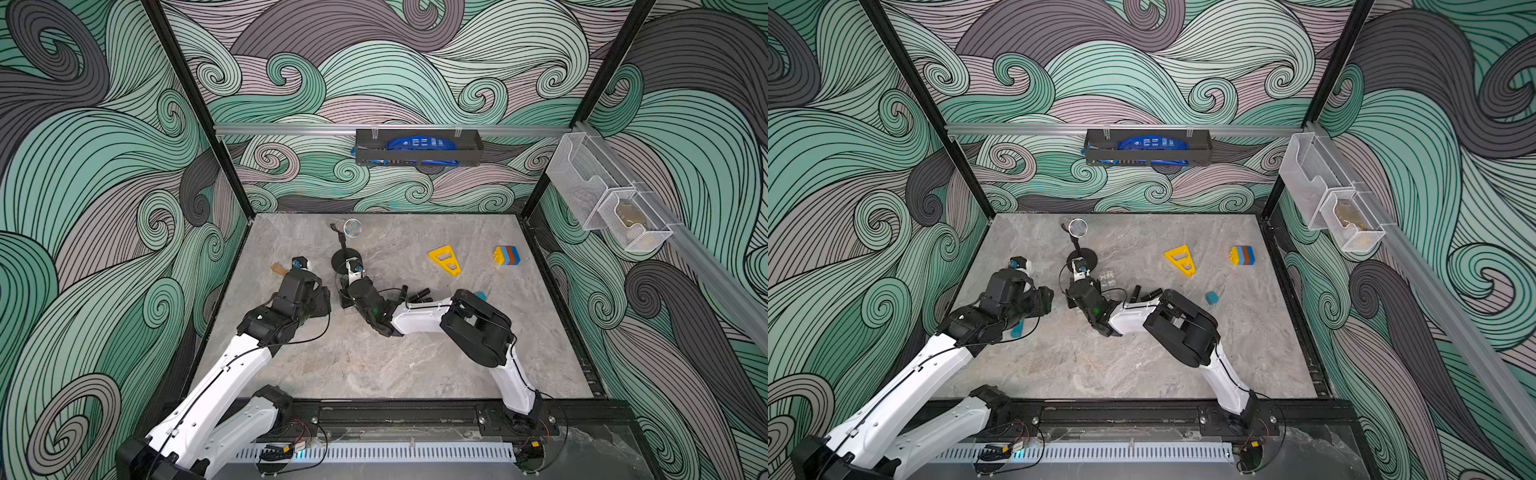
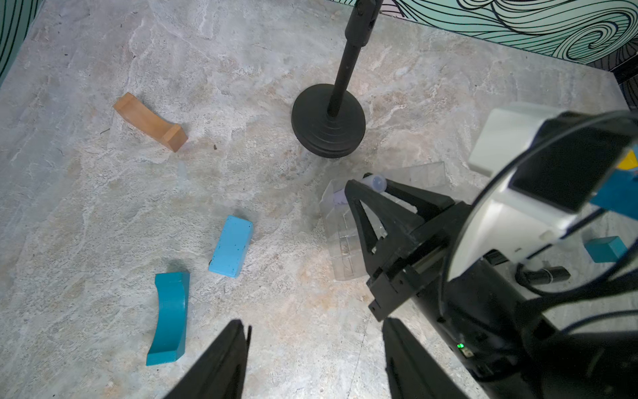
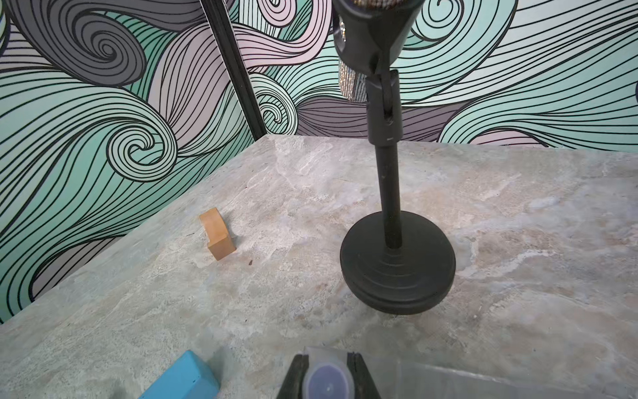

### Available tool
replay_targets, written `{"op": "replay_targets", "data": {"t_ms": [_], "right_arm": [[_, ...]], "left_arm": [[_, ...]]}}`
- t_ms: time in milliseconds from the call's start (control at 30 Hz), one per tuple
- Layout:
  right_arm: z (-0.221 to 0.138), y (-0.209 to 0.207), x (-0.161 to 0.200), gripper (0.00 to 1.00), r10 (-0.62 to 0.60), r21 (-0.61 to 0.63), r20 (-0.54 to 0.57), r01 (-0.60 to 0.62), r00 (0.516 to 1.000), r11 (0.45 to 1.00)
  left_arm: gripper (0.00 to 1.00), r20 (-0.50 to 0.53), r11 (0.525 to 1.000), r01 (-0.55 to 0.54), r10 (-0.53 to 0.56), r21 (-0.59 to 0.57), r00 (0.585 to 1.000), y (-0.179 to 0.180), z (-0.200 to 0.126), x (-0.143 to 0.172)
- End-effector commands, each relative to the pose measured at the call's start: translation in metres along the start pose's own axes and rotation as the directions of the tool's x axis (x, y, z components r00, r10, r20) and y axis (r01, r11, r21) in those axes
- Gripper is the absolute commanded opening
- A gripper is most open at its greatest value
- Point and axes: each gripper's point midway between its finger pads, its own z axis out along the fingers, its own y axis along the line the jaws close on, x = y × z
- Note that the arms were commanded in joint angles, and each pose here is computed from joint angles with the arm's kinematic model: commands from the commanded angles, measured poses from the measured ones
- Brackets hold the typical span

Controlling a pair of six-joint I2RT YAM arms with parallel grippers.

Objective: Arrange the lipsticks in the organizer
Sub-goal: Place the lipstick in the storage box.

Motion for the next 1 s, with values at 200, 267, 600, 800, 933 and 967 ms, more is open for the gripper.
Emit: {"op": "replay_targets", "data": {"t_ms": [200, 267, 600, 800, 933, 967], "right_arm": [[0.000, 0.001, -0.002, 0.31, 0.020, 0.028, -0.034, -0.019, 0.999, 0.999], [-0.003, 0.006, -0.013, 0.40, 0.032, 0.014, -0.029, -0.032, 0.999, 0.999], [-0.047, 0.004, -0.072, 0.54, 0.162, -0.055, -0.022, -0.163, 0.987, 0.985], [-0.084, -0.048, -0.057, 0.54, 0.251, 0.042, -0.136, -0.247, 0.959, 0.968], [-0.118, -0.107, -0.036, 0.53, 0.343, 0.154, -0.213, -0.316, 0.915, 0.936], [-0.126, -0.118, -0.029, 0.52, 0.357, 0.172, -0.251, -0.321, 0.900, 0.931]], "left_arm": [[0.63, 0.023, 1.000, 0.027, -0.027, 0.015, 0.999, 0.000, -0.007, -0.004], [0.63, 0.027, 1.000, 0.024, -0.025, 0.016, 0.999, 0.000, -0.008, -0.005], [0.62, 0.058, 0.998, -0.009, 0.006, 0.067, 0.998, -0.009, -0.014, -0.014], [0.61, 0.032, 0.990, -0.010, 0.006, 0.142, 0.999, -0.025, -0.006, -0.008], [0.61, -0.005, 0.974, -0.049, 0.052, 0.223, 0.999, -0.051, 0.003, 0.003], [0.60, -0.010, 0.969, -0.067, 0.071, 0.240, 0.997, -0.059, 0.006, 0.007]]}}
